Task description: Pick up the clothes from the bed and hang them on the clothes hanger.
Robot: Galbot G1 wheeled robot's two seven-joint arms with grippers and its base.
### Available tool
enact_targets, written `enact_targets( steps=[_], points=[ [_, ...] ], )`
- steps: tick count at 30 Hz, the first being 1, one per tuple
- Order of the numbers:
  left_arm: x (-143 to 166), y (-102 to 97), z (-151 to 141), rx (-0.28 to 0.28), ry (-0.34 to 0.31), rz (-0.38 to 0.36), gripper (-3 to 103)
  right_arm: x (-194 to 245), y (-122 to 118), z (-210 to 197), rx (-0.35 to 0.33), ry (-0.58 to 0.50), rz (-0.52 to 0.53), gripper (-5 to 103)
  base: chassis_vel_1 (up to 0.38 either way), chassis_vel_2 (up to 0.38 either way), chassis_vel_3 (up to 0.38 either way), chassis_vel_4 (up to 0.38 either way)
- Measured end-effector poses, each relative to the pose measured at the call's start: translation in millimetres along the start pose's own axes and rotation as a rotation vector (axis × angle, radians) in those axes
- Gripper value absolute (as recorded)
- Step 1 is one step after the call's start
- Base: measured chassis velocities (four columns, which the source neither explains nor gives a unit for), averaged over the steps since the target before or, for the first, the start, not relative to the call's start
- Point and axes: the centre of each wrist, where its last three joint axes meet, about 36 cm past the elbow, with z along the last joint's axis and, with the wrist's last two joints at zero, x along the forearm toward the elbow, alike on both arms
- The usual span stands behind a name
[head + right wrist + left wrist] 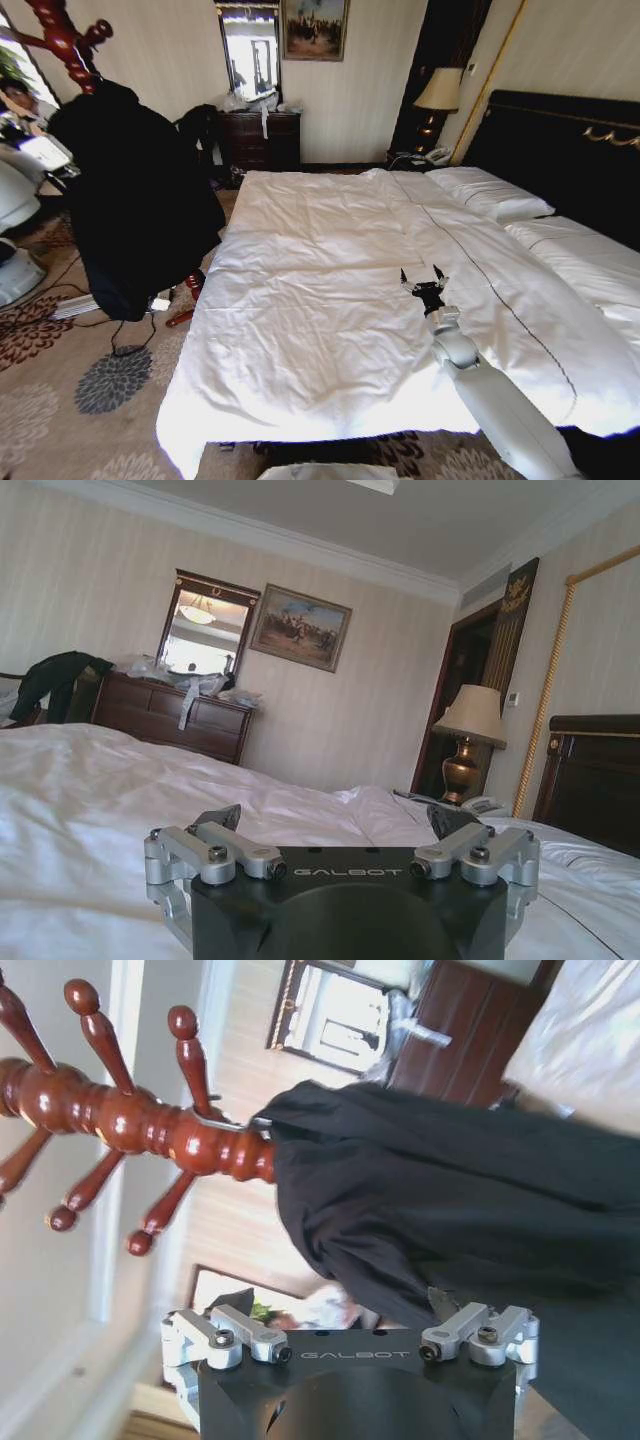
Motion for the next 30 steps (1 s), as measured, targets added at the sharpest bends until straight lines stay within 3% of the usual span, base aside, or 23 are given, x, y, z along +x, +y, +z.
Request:
enact_targets(
  steps=[1, 2, 4, 6, 7, 10, 15, 18, 19, 21, 23, 24, 27, 28, 30],
  points=[
    [9, -2.7, 1, 0.054, -0.007, 0.027, 99, 1, 1, -1, -0.009, -0.005, -0.001, 100, 0.000, 0.000, 0.000, 0.000],
    [9, -2.7, 1, 0.054, -0.007, 0.027, 99, 1, 1, -1, -0.009, -0.005, -0.001, 100, 0.000, 0.000, 0.000, 0.000],
    [21, -8.6, 3, 0.236, -0.053, 0.093, 100, 1, 0, -5, -0.065, -0.041, -0.008, 100, 0.000, 0.000, 0.000, 0.000],
    [23, -8.8, 9, 0.377, -0.129, 0.119, 100, -1, -2, -13, -0.128, -0.090, -0.009, 100, 0.000, 0.000, 0.000, 0.000],
    [23, -8.8, 9, 0.377, -0.129, 0.119, 100, -1, -2, -13, -0.128, -0.090, -0.009, 100, 0.000, 0.000, 0.000, 0.000],
    [25, -0.8, 34, 0.557, -0.277, 0.078, 100, -5, -15, -30, -0.189, -0.195, 0.031, 100, 0.000, 0.000, 0.000, 0.000],
    [38, 2.2, 66, 0.696, -0.319, 0.047, 100, 0, -31, -44, -0.194, -0.263, 0.100, 100, 0.000, 0.000, 0.000, 0.000],
    [53, -24.9, 95, 0.769, -0.269, 0.036, 100, 10, -37, -53, -0.202, -0.275, 0.146, 100, 0.000, 0.000, 0.000, 0.000],
    [53, -24.9, 95, 0.769, -0.269, 0.036, 100, 10, -37, -53, -0.202, -0.275, 0.146, 100, 0.000, 0.000, 0.000, 0.000],
    [72, -39.2, 105, 0.816, -0.246, -0.021, 100, 15, -39, -57, -0.198, -0.282, 0.170, 100, 0.000, 0.000, 0.000, 0.000],
    [96, -69.1, 116, 0.848, -0.233, -0.067, 100, 19, -43, -61, -0.196, -0.289, 0.196, 100, 0.000, 0.000, 0.000, 0.000],
    [96, -69.1, 116, 0.848, -0.233, -0.067, 100, 19, -43, -61, -0.196, -0.289, 0.196, 100, 0.000, 0.000, 0.000, 0.000],
    [123, -121.0, 130, 0.920, -0.296, -0.144, 100, 21, -44, -62, -0.204, -0.290, 0.225, 100, 0.000, 0.000, 0.000, 0.000],
    [123, -121.0, 130, 0.920, -0.296, -0.144, 100, 21, -44, -62, -0.204, -0.290, 0.225, 100, 0.000, 0.000, 0.000, 0.000],
    [133, -159.6, 134, 1.033, -0.266, -0.154, 100, 21, -43, -59, -0.213, -0.288, 0.240, 100, 0.000, 0.000, 0.000, 0.000]
  ],
)
